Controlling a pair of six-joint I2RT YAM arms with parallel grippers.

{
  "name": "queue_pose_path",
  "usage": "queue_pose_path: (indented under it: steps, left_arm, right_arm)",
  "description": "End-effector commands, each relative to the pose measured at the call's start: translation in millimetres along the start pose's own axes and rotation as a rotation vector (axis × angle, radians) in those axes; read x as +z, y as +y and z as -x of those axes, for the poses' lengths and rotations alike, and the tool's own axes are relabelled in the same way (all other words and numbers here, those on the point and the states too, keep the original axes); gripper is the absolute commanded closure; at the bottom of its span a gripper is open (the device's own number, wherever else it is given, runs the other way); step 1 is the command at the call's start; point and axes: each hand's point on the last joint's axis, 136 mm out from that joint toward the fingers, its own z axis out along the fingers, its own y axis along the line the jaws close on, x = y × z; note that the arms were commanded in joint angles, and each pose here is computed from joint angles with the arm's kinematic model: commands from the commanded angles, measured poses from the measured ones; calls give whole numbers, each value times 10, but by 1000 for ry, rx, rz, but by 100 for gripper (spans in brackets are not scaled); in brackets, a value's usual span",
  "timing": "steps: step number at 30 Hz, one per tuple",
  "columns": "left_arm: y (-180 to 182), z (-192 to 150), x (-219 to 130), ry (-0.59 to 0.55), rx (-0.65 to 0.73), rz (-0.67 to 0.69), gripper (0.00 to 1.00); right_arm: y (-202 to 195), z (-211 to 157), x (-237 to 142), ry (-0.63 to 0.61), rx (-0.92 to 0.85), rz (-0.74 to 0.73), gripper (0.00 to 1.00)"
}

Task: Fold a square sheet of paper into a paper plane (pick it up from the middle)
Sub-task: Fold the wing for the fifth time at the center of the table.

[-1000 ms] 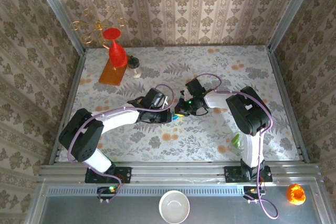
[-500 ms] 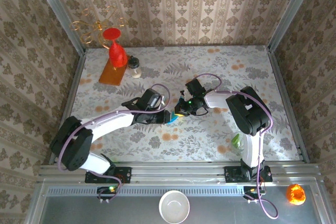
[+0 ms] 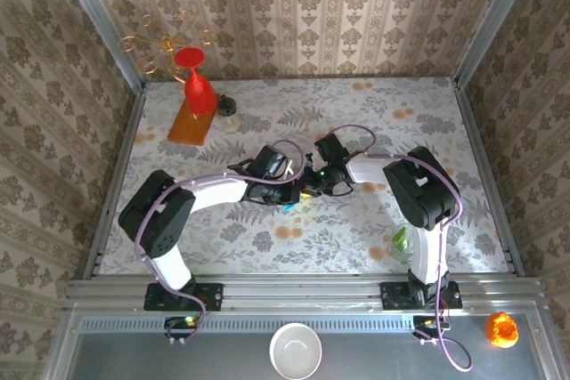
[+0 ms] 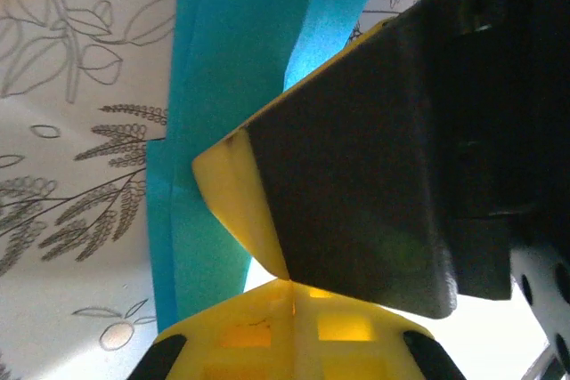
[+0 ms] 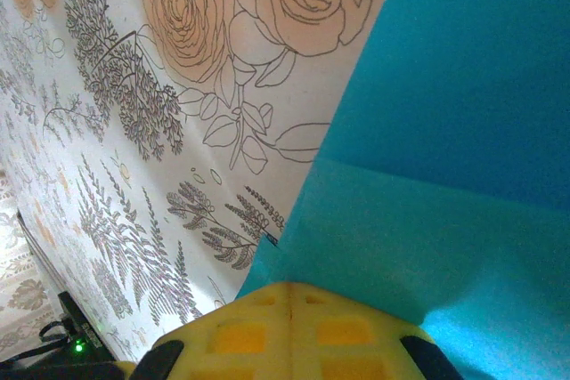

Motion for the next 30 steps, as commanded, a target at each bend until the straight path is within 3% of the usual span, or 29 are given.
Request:
queue_pose_path:
  steps: [1,30]
  left_arm:
    - [-42,62,16,2,-5,-52,100]
    - [510,-592,117,133,-125,16,100]
  right_arm:
    - [-517,-181,130,49,94,-164,95]
    - [-721,-231,101,70,116,-251,95]
